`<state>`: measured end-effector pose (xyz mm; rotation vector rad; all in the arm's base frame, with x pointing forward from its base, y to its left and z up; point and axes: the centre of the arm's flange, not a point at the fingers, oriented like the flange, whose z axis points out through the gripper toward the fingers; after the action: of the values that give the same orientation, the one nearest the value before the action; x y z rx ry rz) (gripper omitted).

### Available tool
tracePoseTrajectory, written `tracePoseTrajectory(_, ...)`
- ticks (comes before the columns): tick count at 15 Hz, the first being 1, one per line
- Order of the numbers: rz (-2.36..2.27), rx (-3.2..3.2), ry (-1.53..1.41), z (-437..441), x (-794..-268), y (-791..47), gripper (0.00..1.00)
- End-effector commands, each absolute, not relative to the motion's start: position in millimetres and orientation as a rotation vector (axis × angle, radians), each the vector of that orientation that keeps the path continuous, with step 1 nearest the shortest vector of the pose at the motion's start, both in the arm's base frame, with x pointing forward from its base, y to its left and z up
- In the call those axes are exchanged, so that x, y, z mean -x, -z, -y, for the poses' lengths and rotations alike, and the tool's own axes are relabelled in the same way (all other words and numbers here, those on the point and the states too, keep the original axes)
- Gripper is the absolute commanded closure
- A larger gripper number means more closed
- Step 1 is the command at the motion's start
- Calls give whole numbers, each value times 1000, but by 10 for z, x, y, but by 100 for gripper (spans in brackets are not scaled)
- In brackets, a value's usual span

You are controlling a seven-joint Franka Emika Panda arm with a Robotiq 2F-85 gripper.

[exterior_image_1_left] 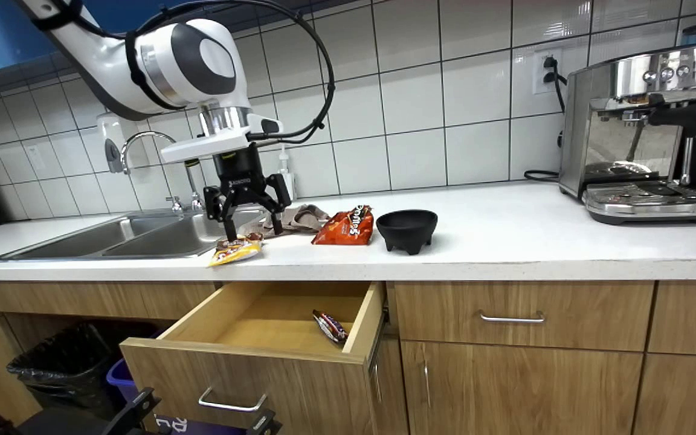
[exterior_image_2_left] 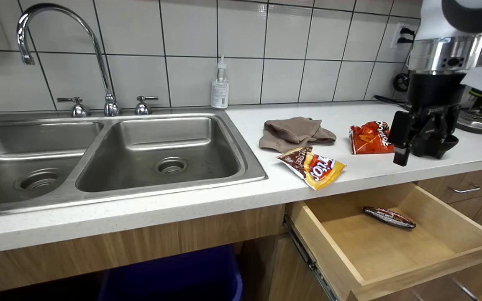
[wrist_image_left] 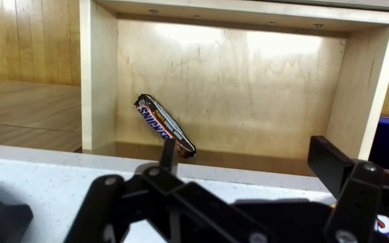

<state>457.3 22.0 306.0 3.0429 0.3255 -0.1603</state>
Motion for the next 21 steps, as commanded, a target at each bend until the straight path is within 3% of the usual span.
tracePoseTrajectory(1,-479,-3027,172,-280,-4787,-3164,0)
tracePoseTrajectory(21,-971,-2974,-59,-1405,-5359,-3138,0)
